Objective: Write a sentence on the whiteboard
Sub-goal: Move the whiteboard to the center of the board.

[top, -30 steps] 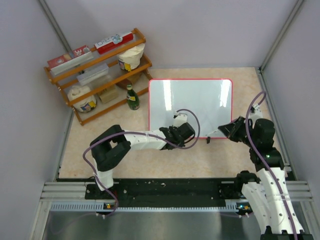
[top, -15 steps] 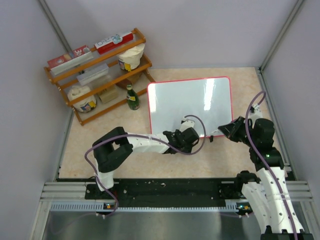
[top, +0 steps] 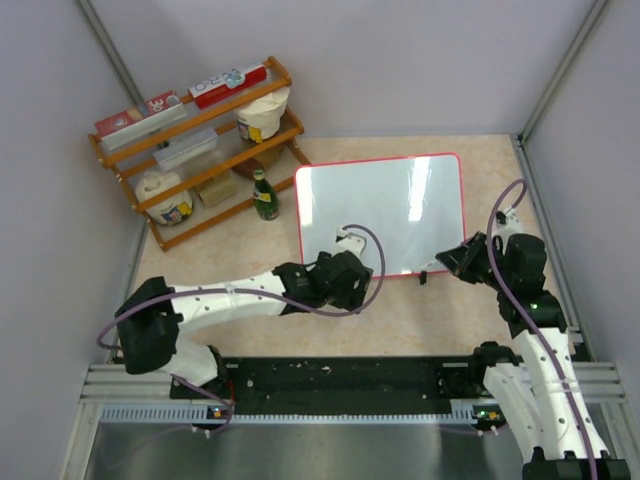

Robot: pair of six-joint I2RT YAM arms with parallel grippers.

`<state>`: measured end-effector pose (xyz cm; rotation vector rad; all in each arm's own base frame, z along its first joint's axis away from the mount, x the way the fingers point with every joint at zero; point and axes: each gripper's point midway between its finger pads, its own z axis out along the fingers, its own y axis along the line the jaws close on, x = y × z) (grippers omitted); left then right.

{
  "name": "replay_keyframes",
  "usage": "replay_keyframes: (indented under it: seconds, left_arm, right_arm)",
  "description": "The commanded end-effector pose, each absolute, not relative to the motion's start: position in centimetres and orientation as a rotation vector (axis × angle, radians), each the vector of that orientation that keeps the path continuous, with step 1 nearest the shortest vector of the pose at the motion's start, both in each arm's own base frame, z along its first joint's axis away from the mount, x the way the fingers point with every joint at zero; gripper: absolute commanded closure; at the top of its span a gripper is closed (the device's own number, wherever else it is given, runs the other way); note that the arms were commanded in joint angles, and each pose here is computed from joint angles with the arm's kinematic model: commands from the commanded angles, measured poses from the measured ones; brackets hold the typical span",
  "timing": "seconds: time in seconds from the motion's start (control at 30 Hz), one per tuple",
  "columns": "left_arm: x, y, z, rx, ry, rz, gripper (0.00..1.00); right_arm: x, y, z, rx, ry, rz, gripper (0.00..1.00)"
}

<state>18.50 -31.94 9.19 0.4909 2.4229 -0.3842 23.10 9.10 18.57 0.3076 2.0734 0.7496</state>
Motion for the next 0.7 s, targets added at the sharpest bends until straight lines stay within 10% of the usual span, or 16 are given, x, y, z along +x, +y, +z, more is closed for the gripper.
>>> replay_keyframes:
  seconds: [0.0,0.67]
  left_arm:
    - [20.9,-31.0,14.0,0.506,2.315,-0.437,0.2]
    - [32.1,-19.0,18.4,0.103,2.025,-1.159,0.1]
  right_arm:
    - [23.8,8.8,21.6,0.256,1.995,0.729,1.0]
    - [24.5,9.3,22.8,0.2,1.955,0.756,1.0]
